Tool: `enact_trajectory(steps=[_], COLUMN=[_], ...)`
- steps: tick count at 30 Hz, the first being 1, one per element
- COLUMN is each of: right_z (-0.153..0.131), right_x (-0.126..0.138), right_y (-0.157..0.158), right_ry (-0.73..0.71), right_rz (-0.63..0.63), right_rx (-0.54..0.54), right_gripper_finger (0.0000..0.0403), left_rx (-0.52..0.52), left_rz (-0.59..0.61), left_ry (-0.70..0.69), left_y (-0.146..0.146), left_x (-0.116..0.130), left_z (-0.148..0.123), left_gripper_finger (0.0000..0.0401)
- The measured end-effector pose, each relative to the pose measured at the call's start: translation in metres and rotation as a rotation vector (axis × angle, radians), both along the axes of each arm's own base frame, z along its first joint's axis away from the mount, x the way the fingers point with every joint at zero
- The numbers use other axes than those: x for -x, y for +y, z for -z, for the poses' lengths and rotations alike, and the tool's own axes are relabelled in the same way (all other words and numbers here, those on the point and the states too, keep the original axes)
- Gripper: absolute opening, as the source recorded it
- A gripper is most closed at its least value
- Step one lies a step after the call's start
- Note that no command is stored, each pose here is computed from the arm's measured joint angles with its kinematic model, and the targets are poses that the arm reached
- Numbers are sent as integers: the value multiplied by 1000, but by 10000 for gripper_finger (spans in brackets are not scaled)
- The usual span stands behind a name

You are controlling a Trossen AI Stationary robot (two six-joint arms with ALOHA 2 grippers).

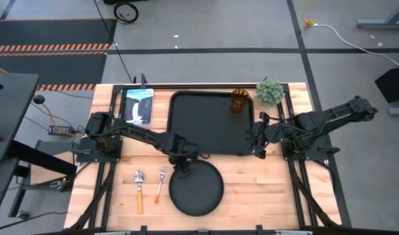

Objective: Pick and place plate/cup/fork/spoon on tray
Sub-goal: Put the black plate on the black tray to the bottom left of the orange cup

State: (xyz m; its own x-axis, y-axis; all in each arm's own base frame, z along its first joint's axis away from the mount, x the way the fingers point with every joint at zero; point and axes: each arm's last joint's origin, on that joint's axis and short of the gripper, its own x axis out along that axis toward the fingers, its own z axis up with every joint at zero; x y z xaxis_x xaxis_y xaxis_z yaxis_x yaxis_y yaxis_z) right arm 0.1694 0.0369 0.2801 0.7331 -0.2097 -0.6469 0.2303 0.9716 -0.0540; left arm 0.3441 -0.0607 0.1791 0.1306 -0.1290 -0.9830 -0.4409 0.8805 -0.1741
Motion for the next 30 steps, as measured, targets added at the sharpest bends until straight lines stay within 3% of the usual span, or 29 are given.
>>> enact_trajectory(steps=[8, 21, 30], right_z=[0, 0, 0], right_x=[0, 0, 0], right_y=[0, 0, 0], right_ry=[-2, -8, -7], right_rz=[2, 1, 1], right_rx=[-8, -21, -22], right_gripper_finger=[132, 132, 132], left_rx=[11, 28, 30], left_rz=[-23, -40, -42], left_ry=[26, 6, -10], left_y=[0, -1, -1], left_x=[6, 3, 2], left_z=[11, 10, 10], left_gripper_finger=[135, 59, 32])
